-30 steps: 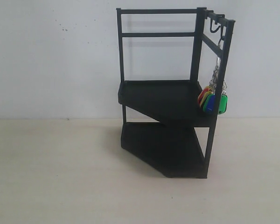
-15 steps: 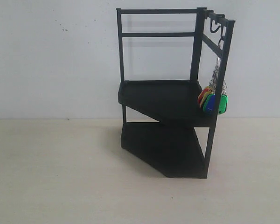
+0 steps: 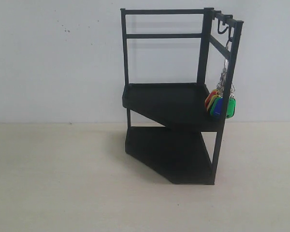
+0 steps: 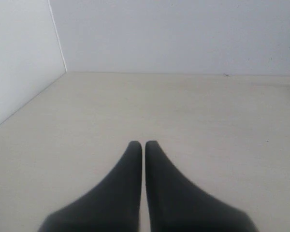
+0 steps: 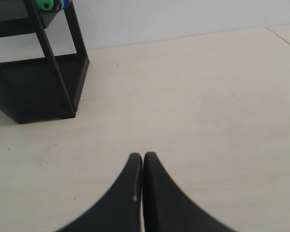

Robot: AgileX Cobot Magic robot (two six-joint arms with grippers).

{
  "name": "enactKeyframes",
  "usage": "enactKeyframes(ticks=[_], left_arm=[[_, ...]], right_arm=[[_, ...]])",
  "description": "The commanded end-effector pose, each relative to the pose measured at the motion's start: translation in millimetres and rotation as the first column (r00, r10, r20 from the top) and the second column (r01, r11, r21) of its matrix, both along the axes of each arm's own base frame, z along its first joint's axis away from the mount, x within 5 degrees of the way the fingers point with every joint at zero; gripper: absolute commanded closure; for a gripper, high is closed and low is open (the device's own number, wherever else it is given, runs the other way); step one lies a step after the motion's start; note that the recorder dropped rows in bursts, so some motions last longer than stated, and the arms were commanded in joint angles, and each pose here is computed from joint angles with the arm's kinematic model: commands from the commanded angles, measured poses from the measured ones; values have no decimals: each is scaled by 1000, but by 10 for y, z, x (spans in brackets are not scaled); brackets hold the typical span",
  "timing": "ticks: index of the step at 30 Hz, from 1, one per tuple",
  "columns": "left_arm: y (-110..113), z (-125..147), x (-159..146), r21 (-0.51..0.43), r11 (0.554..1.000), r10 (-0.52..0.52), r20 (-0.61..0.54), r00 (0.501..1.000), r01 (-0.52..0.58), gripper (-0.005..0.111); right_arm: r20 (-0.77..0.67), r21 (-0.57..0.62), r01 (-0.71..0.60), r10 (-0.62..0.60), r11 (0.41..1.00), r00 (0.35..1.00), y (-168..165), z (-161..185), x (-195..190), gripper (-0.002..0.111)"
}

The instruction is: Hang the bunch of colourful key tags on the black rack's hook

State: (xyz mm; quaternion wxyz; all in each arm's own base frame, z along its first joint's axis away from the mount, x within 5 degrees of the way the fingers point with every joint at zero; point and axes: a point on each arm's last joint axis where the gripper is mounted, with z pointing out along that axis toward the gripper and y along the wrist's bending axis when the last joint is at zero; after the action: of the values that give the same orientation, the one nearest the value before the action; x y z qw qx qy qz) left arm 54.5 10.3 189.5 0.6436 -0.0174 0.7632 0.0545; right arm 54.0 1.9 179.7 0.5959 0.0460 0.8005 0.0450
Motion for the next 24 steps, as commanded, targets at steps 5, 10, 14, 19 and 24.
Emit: enactKeyframes(ticks=[5,10,14,19,24], left_arm=[[-1,7,2,-5,1000,-1,1,1000,1,102],[-1,7,2,-5,1000,-1,1,1000,1,102],[-1,7,2,-5,1000,-1,1,1000,1,102],[-1,7,2,-5,1000,-1,1,1000,1,102],[-1,7,2,-5,1000,-1,1,1000,1,102]], right_arm=[[9,-27,27,-26,999,1000,-20,3,-11,108],[11,-27,32,-32,999,999,-23,5,-11,108],[11,-27,32,-32,999,999,-23,5,-11,108],[11,-27,32,-32,999,999,-23,5,-11,108],[11,-27,32,-32,999,999,-23,5,-11,108]])
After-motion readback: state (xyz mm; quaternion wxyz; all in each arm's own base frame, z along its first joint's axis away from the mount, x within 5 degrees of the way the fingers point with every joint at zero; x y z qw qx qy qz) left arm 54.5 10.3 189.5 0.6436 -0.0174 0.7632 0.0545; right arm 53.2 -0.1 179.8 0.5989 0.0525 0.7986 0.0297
